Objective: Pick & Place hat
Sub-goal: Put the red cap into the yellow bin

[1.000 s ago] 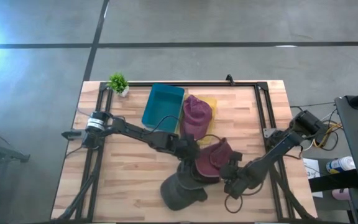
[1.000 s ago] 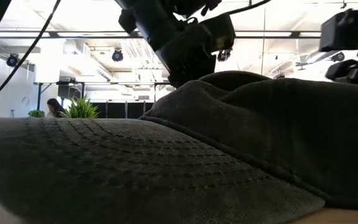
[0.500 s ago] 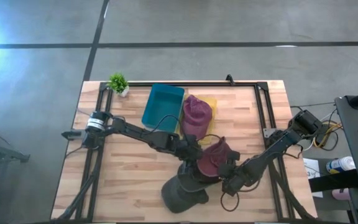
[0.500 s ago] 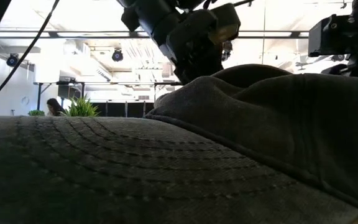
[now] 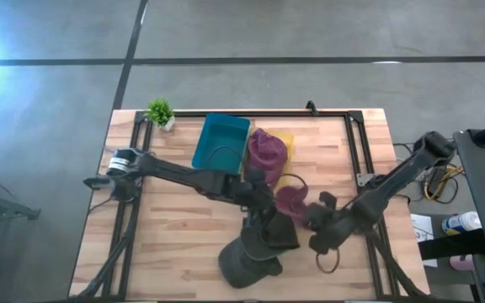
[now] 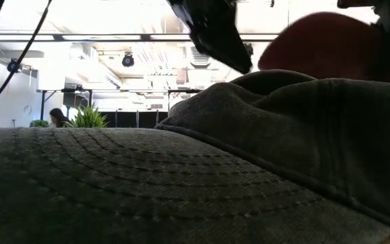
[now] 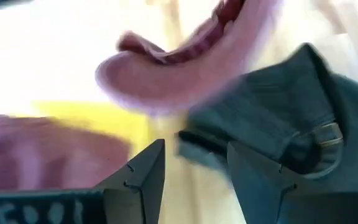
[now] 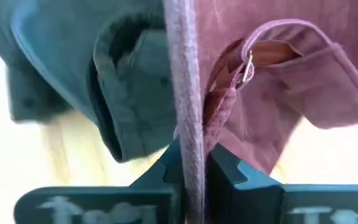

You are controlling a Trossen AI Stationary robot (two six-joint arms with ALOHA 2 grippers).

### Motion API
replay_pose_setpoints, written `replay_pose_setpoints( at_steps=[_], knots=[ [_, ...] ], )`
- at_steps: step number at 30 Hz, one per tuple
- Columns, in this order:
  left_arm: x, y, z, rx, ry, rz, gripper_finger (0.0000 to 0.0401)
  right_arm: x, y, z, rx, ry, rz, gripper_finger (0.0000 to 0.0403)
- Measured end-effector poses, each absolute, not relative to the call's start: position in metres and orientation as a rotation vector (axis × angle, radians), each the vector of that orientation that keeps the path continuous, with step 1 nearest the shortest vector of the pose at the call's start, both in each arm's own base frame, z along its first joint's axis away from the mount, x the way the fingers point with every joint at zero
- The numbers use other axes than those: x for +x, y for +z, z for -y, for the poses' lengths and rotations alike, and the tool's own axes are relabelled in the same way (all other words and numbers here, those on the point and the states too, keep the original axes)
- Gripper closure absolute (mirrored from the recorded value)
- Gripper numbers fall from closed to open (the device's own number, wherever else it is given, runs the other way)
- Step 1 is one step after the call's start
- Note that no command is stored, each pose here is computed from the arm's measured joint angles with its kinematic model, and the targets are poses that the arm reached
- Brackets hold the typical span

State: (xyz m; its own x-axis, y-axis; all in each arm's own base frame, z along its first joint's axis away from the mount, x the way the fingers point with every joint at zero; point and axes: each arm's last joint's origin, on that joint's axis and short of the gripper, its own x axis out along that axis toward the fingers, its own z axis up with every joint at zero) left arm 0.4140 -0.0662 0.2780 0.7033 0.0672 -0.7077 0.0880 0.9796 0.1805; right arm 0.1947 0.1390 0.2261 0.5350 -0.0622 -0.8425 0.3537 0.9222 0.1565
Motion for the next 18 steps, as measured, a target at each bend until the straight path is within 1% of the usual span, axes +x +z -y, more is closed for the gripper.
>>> replay_pose_setpoints(
  at_steps=[4, 6, 10, 13, 15, 18],
  knots=[
    [0.390, 0.318, 0.058, 0.241, 0.127, -0.726, 0.0233, 0.178, 0.250, -0.121, 0.511, -0.239, -0.873, 0.0379],
    [0.377, 0.336, 0.054, 0.232, 0.197, -0.685, 0.0234, 0.172, 0.261, -0.113, 0.610, -0.197, -0.789, 0.0379],
    [0.352, 0.367, 0.048, 0.143, 0.301, -0.594, 0.0234, 0.162, 0.278, -0.096, 0.748, -0.109, -0.580, 0.0379],
    [0.340, 0.379, 0.045, 0.066, 0.328, -0.565, 0.0234, 0.155, 0.282, -0.086, 0.842, -0.048, -0.448, 0.0380],
    [0.337, 0.380, 0.045, 0.039, 0.328, -0.563, 0.0234, 0.153, 0.277, -0.081, 0.899, 0.026, -0.427, 0.0380],
    [0.339, 0.383, 0.046, 0.056, 0.251, -0.540, 0.0234, 0.152, 0.262, -0.079, 0.941, 0.084, -0.520, 0.0380]
  ],
)
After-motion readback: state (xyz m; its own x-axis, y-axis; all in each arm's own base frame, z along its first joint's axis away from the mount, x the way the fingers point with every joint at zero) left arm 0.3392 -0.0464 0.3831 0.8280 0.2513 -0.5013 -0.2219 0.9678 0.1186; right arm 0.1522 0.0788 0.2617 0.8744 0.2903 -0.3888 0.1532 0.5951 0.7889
